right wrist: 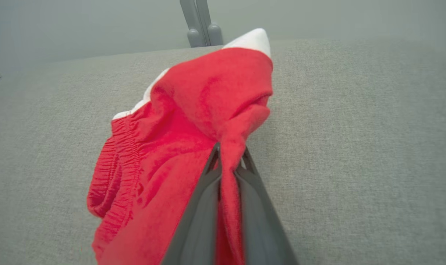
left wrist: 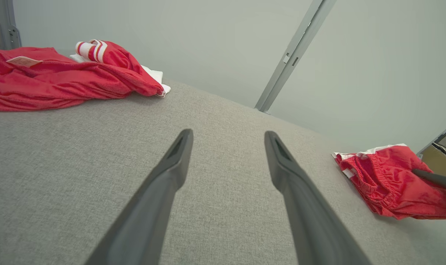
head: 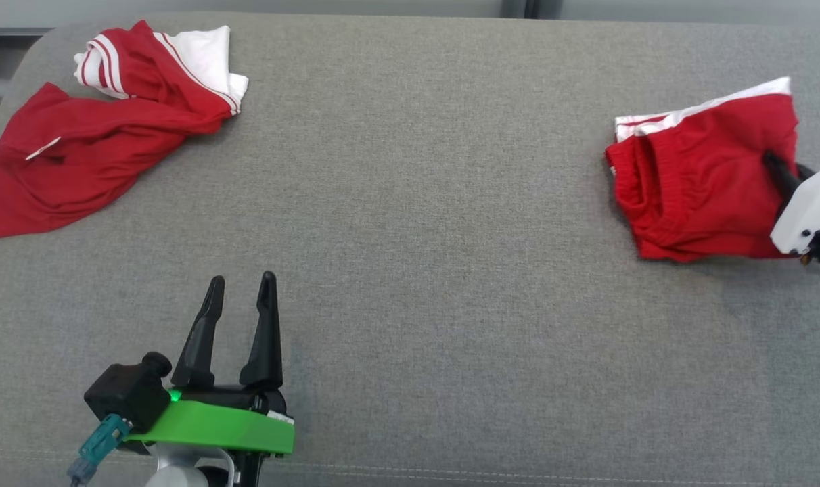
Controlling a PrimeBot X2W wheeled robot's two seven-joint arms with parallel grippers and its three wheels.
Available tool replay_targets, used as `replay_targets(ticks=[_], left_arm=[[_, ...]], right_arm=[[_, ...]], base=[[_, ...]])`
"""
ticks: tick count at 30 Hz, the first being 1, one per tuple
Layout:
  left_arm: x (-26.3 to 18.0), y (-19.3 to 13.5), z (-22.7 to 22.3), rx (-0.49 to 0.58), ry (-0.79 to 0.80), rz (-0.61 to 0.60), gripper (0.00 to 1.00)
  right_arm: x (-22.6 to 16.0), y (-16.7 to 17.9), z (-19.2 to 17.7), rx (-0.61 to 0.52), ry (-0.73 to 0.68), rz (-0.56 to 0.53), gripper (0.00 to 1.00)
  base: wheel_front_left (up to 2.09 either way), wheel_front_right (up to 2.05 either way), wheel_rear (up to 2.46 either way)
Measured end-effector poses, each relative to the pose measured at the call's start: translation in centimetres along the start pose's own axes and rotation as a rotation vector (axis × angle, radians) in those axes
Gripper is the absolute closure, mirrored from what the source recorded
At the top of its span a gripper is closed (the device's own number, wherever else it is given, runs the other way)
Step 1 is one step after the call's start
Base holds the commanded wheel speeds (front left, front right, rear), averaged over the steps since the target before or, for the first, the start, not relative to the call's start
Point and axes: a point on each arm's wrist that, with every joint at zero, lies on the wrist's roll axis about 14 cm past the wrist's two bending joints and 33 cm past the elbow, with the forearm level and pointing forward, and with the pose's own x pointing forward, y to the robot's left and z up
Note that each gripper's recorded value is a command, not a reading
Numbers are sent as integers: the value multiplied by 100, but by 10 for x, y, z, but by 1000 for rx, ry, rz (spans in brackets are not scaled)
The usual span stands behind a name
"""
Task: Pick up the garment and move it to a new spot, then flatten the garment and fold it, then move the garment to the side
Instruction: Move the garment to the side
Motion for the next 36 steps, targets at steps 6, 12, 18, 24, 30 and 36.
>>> replay_targets(ticks=[6,12,18,24,30,36], left_arm=[[15,-15,-6,30,21,-67,0],[29,-26,-16,37,49,-111,0],[35,-24,-26,48,88,-113,0],[37,-23,-30,60,104,-115,0],[39,-25,-28,67,96,-122,0],[40,-27,-28,65,98,-127,0]], right_arm=[[2,-46,20,-60,2,-98,100],[5,-86,25,-102,23,-191,100],[8,-119,27,-139,49,-278,100],[22,-118,28,-224,66,-295,100],[20,-135,16,-261,106,-376,44],[10,-155,13,-263,112,-455,0]], base=[[0,0,0],[0,0,0],[0,0,0],[0,0,0],[0,0,0],[0,0,0]])
